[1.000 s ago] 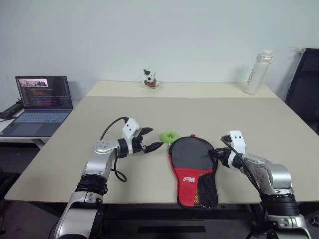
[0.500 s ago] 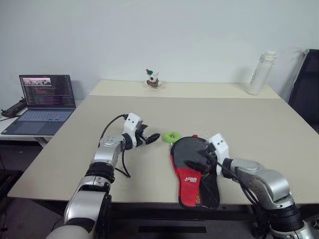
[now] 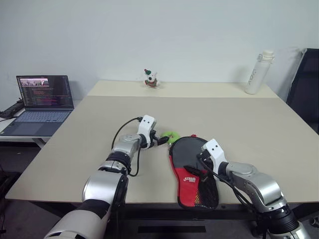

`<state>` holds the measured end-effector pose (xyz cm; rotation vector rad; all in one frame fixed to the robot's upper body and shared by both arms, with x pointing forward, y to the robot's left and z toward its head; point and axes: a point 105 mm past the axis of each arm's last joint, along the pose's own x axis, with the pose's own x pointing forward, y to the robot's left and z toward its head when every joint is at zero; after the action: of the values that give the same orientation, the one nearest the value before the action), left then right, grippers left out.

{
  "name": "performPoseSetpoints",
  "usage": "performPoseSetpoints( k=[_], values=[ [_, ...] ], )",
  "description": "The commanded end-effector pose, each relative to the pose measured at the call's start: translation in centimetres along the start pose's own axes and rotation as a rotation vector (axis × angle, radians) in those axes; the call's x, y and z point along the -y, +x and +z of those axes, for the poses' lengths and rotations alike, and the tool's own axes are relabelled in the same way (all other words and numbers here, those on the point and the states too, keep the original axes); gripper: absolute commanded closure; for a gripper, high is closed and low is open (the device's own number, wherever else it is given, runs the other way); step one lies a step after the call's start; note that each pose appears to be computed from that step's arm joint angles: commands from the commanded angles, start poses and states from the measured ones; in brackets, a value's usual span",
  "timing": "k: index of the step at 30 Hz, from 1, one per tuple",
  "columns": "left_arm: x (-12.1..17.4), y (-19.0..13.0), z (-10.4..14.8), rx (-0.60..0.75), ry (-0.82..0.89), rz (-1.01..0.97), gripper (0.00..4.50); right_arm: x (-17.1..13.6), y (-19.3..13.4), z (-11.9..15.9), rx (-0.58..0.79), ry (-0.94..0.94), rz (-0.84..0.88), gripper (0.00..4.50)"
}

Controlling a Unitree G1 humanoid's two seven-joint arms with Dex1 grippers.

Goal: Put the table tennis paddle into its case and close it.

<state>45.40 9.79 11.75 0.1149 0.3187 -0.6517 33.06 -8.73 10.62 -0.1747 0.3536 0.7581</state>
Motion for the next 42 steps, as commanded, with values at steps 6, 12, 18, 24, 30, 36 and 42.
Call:
performPoseSetpoints(
  k=[6,12,18,24,30,36,42],
  values=[
    [2.8,1.4,0.9,-0.023,0.009,-0.092,0.00,0.0,0.0,1.0,0.038,-0.031,-0.028,0.02],
    [3.2,1.6,0.0,-0.048,0.011,-0.101,0.00,0.4,0.1,1.2,0.040,-0.043,-0.060,0.02],
    [2.6,1.5,-0.5,-0.051,0.002,-0.063,1.22,0.4,0.8,2.3,0.082,-0.091,-0.071,0.00],
    [1.5,1.3,-0.5,-0.047,0.007,0.009,3.39,0.7,2.1,1.4,0.032,-0.141,-0.073,0.00],
    [0.3,1.0,0.6,0.000,0.015,0.102,4.41,0.8,2.8,0.3,-0.014,-0.148,-0.065,0.00],
    [-1.0,0.7,4.3,0.092,0.080,0.237,4.42,0.3,3.1,-1.7,-0.083,-0.150,-0.037,0.00],
    [0.1,1.3,7.0,0.135,0.164,0.271,4.42,-0.7,3.2,-3.0,-0.130,-0.135,0.017,0.00]
  ],
)
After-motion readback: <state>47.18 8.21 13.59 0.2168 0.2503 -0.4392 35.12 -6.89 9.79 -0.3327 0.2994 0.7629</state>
